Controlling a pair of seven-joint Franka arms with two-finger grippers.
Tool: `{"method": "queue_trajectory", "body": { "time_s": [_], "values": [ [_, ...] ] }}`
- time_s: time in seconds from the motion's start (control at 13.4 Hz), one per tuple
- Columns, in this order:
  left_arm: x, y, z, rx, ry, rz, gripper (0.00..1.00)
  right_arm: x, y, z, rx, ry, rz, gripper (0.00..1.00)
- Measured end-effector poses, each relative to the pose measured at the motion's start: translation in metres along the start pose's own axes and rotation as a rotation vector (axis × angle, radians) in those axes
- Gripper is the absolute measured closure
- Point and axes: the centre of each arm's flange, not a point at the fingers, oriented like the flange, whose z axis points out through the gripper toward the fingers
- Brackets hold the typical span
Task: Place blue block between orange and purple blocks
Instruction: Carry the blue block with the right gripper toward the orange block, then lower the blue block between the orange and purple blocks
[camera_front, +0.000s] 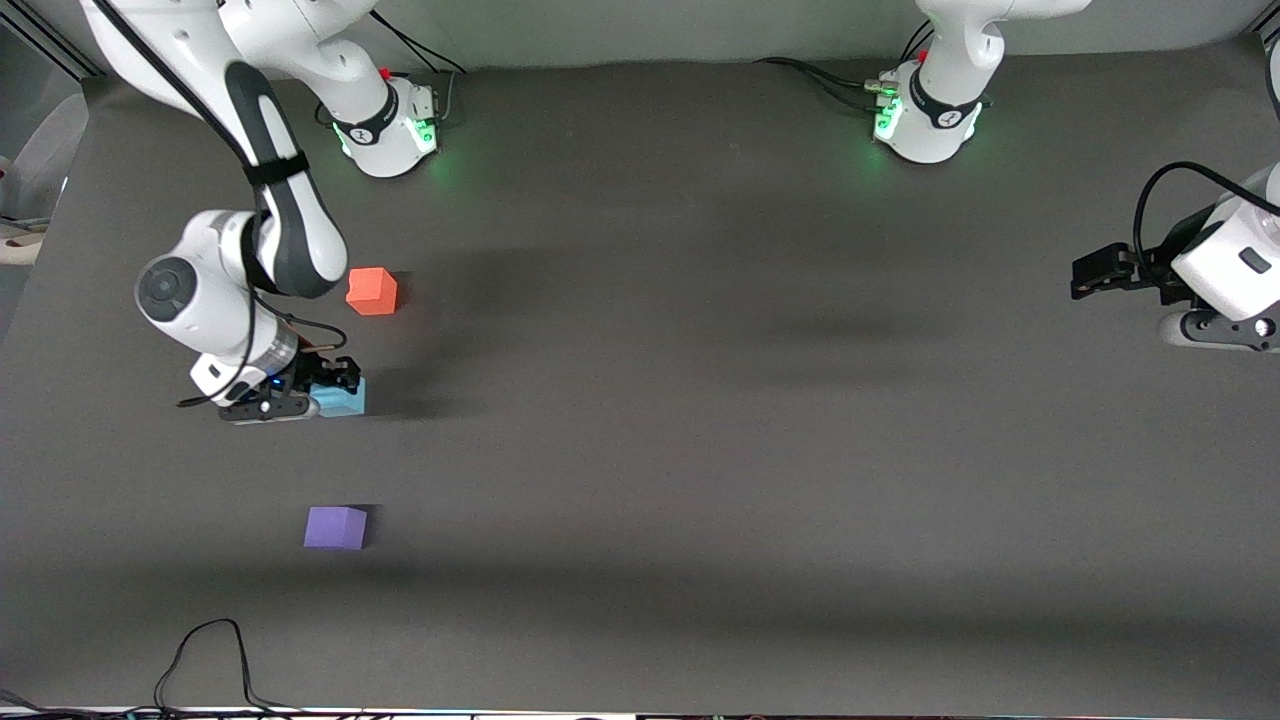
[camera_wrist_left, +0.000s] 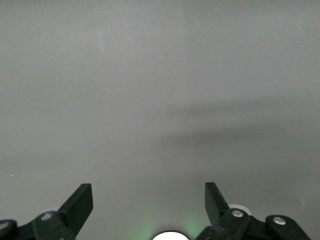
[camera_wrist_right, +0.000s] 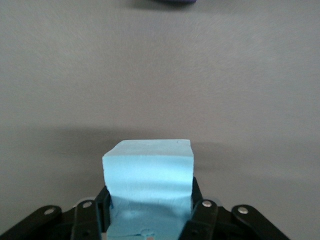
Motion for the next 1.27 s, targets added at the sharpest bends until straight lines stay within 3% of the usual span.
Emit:
{"method": "queue_trajectory", "body": {
  "time_s": [0.22, 0.52, 0.89, 1.27],
  "values": [
    [0.0, 0.0, 0.0, 0.0, 0.0, -0.001, 0.0, -0.003, 0.007, 0.033, 0.019, -0.013, -0.008, 0.43],
    [0.0, -0.001, 0.0, 0.0, 0.001, -0.002, 0.0, -0.001, 0.007, 0.037, 0.018, -0.012, -0.009, 0.43],
    [0.0, -0.001, 0.0, 0.0, 0.002, -0.002, 0.0, 0.0, 0.005, 0.039, 0.032, -0.008, 0.016, 0.0],
    [0.0, -0.001, 0.0, 0.0, 0.004, -0.002, 0.0, 0.014, 0.0, 0.016, 0.055, 0.036, 0.011, 0.0]
  ]
}}
